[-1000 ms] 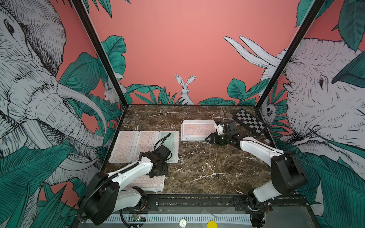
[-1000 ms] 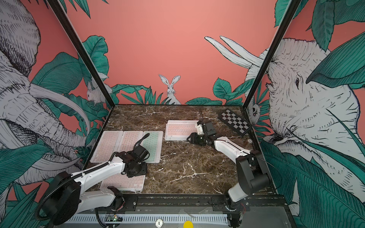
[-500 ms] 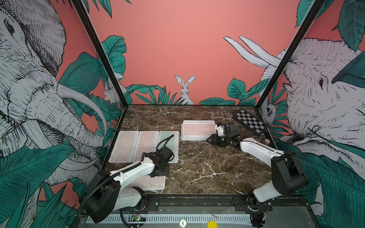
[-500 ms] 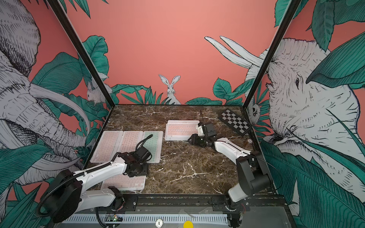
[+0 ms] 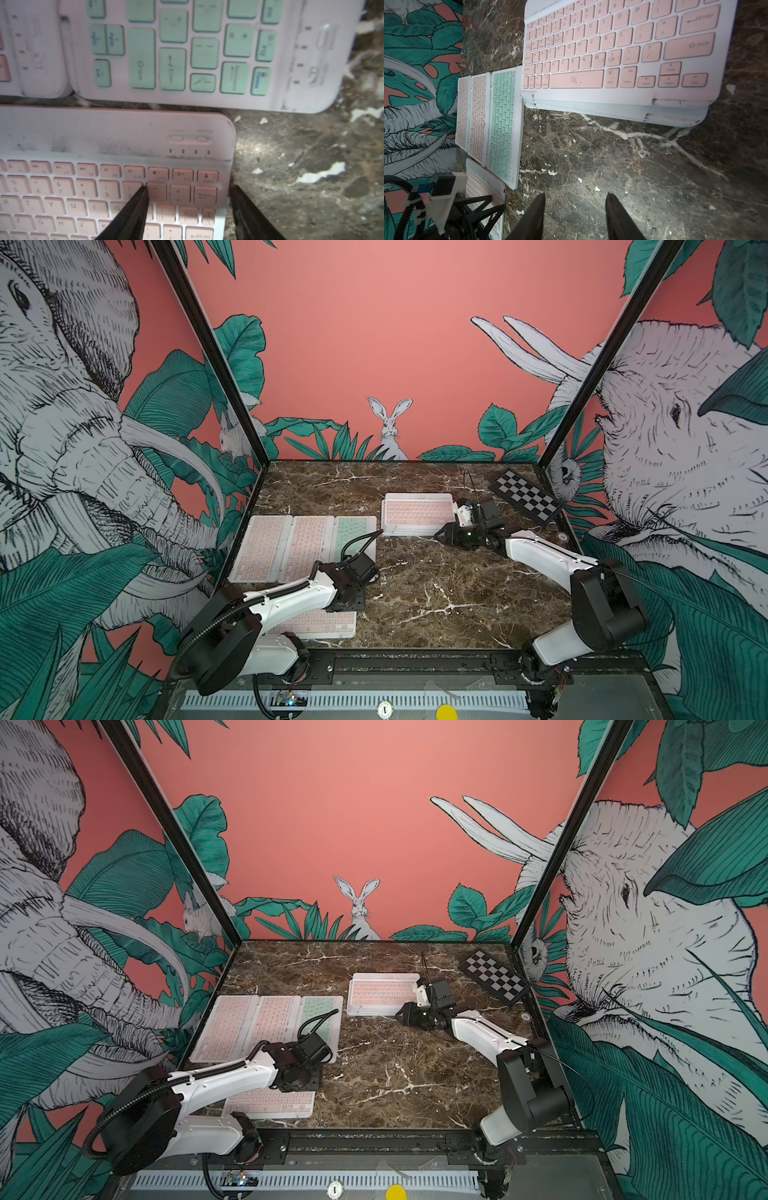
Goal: Stack the numeric keypads
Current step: Move the numeric keypad to the center of the board.
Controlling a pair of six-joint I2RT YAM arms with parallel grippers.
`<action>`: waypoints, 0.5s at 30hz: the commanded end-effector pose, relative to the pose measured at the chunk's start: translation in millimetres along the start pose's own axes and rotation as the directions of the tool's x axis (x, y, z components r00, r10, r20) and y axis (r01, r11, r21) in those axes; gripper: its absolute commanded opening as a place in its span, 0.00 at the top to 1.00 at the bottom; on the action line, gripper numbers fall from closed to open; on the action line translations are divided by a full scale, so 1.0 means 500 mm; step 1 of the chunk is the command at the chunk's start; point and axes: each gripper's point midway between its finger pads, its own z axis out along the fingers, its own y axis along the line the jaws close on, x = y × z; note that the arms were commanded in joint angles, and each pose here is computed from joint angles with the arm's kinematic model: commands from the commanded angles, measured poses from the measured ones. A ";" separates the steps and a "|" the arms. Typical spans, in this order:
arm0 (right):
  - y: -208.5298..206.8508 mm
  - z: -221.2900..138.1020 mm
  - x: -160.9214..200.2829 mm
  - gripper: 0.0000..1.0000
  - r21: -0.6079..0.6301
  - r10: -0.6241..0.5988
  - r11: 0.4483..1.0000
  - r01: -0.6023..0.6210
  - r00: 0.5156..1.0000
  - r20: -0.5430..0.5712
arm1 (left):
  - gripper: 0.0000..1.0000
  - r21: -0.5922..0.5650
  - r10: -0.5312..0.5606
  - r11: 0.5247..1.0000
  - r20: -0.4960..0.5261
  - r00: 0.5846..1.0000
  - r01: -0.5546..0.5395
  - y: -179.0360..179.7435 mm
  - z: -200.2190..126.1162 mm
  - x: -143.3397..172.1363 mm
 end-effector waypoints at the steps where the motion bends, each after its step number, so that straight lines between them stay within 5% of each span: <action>1: 0.013 -0.013 -0.006 0.53 -0.014 -0.016 1.000 0.016 0.999 0.027 | 0.35 0.126 -0.023 0.992 -0.082 0.996 0.033 -0.074 0.020 0.034; 15: 0.022 -0.022 -0.001 0.53 -0.036 -0.013 0.999 0.014 0.999 0.034 | 0.35 0.184 0.064 0.982 -0.084 0.994 -0.047 -0.191 0.002 0.032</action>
